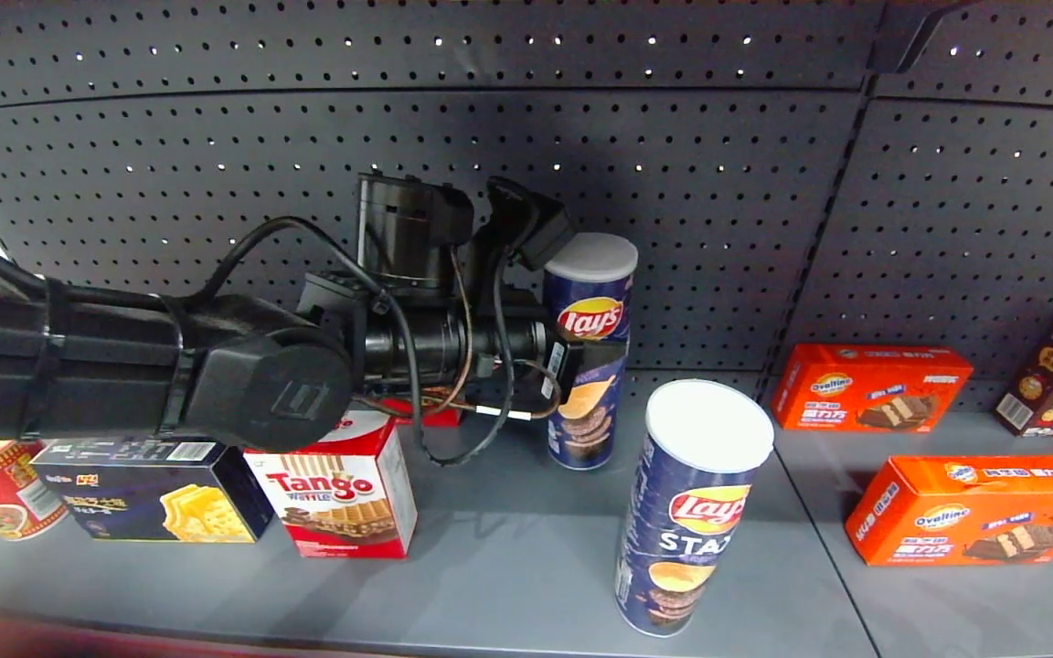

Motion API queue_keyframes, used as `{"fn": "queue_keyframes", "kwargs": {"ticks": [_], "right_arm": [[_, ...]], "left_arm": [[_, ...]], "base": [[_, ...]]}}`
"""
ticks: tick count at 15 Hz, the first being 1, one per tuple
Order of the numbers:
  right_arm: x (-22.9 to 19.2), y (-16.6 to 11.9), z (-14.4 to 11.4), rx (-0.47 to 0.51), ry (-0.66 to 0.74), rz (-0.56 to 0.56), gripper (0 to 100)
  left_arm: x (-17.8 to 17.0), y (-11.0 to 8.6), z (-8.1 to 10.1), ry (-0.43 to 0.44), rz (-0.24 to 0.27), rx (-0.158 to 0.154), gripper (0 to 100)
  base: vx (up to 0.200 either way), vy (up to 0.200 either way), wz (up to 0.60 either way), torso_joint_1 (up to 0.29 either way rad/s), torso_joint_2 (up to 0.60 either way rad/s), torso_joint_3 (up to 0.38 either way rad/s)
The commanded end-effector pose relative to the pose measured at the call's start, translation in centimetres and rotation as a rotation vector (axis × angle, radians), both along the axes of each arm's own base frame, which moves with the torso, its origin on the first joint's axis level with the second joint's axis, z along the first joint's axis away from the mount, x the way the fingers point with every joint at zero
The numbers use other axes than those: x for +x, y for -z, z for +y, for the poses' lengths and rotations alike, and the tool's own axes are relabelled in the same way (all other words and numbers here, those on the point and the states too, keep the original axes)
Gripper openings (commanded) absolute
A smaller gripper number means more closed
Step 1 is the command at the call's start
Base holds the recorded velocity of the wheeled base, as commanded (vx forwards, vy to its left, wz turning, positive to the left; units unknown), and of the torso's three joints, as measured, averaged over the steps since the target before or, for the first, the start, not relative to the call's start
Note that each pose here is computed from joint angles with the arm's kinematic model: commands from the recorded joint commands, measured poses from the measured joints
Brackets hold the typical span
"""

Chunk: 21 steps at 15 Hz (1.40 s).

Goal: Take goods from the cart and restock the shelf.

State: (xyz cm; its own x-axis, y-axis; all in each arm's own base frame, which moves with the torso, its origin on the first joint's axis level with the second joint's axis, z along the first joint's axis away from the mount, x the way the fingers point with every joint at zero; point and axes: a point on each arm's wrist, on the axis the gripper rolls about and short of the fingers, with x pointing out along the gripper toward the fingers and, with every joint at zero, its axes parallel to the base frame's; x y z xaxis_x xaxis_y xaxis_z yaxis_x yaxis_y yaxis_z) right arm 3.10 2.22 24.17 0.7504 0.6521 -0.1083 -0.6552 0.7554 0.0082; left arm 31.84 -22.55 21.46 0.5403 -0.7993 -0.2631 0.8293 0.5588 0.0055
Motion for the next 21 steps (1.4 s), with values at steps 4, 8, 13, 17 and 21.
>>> {"fn": "queue_keyframes", "kwargs": {"ticks": [4, 8, 13, 17, 21], "right_arm": [[0.1, 0.2, 0.1, -0.004, -0.004, 0.007, 100], [0.0, 0.1, 0.0, -0.001, -0.002, 0.002, 100], [-0.1, 0.2, 0.0, -0.002, -0.002, 0.003, 100], [-0.1, 0.3, 0.0, -0.002, -0.002, 0.003, 100], [-0.1, 0.3, 0.0, -0.003, -0.001, 0.006, 100]], "left_arm": [[1.2, 2.1, -1.0, 0.02, 0.034, 0.015, 0], [3.0, 3.5, -2.6, 0.029, 0.039, 0.017, 0], [3.9, 4.3, -3.2, 0.032, 0.042, 0.018, 0], [4.5, 4.7, -3.5, 0.031, 0.034, 0.014, 0], [4.4, 4.7, -3.5, 0.03, 0.037, 0.014, 100]], "base": [[0.0, 0.0, 0.0, 0.0, 0.0, 0.0], [0.0, 0.0, 0.0, 0.0, 0.0, 0.0], [0.0, 0.0, 0.0, 0.0, 0.0, 0.0], [0.0, 0.0, 0.0, 0.0, 0.0, 0.0], [0.0, 0.0, 0.0, 0.0, 0.0, 0.0]]}}
